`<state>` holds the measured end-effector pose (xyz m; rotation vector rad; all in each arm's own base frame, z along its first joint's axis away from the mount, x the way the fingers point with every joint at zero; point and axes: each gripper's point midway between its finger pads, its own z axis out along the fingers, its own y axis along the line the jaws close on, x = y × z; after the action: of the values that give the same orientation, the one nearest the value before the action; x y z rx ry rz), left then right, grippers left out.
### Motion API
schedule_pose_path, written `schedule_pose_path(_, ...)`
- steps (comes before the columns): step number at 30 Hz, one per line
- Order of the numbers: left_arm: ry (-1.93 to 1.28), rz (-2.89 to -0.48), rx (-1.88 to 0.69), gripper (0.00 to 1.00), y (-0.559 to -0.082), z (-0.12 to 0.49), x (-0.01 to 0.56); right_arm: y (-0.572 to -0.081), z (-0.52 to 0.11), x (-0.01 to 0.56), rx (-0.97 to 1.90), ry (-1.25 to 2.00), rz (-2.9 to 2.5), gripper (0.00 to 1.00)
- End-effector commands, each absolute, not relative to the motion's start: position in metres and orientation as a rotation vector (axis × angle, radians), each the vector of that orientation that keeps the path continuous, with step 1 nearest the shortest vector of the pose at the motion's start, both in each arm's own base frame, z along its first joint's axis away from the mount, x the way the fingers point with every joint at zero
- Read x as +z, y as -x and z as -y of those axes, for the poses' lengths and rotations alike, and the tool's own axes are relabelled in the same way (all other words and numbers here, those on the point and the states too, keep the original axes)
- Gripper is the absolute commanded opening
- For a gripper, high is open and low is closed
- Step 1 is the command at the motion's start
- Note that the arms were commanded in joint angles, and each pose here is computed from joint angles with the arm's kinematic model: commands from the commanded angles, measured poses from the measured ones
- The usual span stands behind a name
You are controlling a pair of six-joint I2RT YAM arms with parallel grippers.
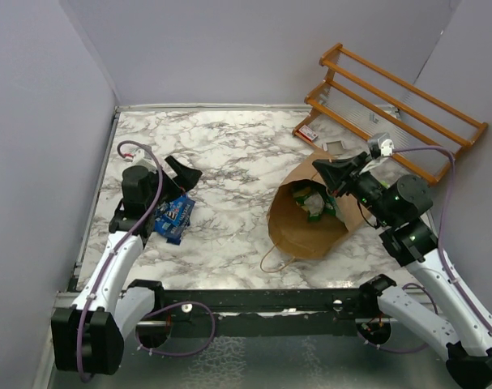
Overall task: Take the snacks out of the paper bag
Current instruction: Place the snack at the center of the board, then take out the snack from the paper bag.
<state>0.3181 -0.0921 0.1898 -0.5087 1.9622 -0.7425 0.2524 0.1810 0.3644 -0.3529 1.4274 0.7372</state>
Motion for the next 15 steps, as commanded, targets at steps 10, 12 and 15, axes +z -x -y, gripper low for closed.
schedule_pose_path(10, -0.112, -1.702, -1.226, 0.92, -0.263, 0.236, 0.255, -0.252, -0.185, 0.369, 0.770, 0.351, -1.401, 0.02)
schedule_pose_path(12, -0.161, -1.650, -1.247, 0.88, -0.249, 0.257, 0.266, -0.252, -0.186, 0.369, 0.773, 0.355, -1.403, 0.02)
schedule_pose_path(15, -0.208, -1.540, -1.291, 0.85, -0.223, 0.287, 0.280, -0.253, -0.186, 0.367, 0.769, 0.351, -1.405, 0.02)
